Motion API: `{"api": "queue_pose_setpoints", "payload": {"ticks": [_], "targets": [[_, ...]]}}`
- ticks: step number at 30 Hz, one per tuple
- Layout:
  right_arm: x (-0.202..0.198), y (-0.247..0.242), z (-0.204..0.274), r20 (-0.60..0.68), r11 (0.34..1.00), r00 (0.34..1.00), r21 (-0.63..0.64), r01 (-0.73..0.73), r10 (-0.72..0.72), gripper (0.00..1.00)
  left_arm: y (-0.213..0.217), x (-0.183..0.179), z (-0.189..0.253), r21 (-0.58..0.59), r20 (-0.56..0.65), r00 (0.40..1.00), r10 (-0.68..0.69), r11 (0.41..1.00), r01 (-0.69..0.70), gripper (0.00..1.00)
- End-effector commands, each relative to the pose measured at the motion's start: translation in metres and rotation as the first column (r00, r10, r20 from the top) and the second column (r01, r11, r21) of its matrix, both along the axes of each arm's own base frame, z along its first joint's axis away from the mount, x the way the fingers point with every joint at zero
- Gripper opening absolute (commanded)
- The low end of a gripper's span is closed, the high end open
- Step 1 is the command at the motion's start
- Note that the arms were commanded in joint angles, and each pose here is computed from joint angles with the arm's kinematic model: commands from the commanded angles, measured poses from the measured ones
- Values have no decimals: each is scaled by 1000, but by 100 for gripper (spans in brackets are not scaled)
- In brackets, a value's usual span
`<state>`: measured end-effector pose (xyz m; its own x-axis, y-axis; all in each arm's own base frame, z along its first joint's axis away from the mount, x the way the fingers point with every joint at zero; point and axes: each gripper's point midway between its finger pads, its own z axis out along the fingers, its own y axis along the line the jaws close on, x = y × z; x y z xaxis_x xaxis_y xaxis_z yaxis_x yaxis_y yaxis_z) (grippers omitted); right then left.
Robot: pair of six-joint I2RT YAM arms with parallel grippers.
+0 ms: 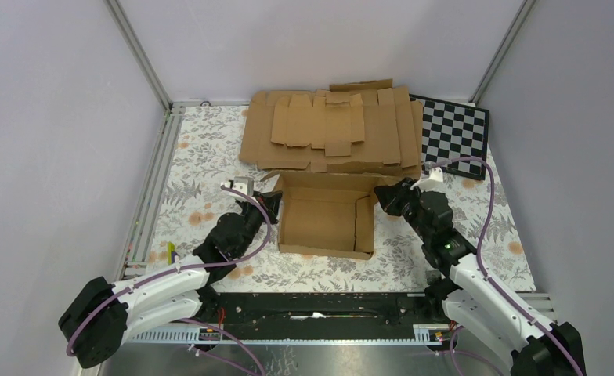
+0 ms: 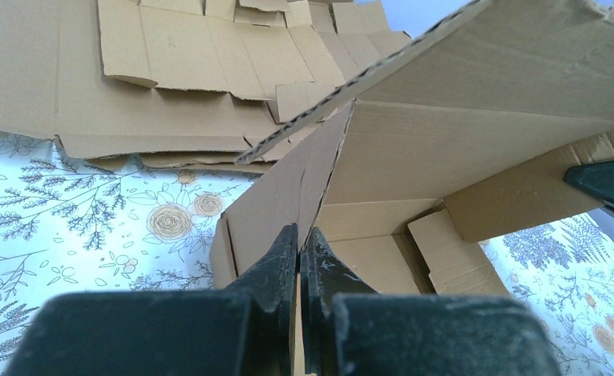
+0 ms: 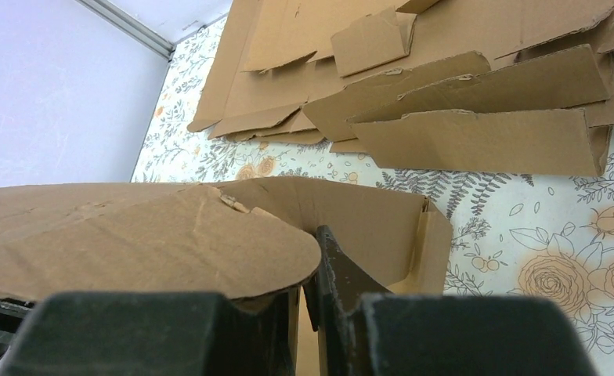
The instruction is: Fold the paper box
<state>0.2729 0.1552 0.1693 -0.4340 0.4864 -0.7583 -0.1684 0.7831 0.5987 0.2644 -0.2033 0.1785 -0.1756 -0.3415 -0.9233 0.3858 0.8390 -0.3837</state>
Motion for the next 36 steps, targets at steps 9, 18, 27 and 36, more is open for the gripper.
{"api": "queue_pose_setpoints", "payload": {"ticks": [9, 18, 27, 36], "targets": [[-61, -1, -95, -361, 994, 930, -56, -95, 68, 7, -1, -12, -44, 38, -139, 990, -25, 999, 31, 0], [-68, -10, -109, -394, 991, 918, -99, -89, 43, 7, -1, -20, -58, -2, -224, 974, -30, 1000, 30, 0], [-77, -14, -126, -402, 994, 915, -83, -76, 36, 6, 6, -27, -80, -12, -291, 957, -7, 1000, 4, 0], [-52, -3, -114, -324, 994, 945, -75, -80, 52, 4, -8, -19, -72, 3, -292, 956, -30, 999, 32, 1]]}}
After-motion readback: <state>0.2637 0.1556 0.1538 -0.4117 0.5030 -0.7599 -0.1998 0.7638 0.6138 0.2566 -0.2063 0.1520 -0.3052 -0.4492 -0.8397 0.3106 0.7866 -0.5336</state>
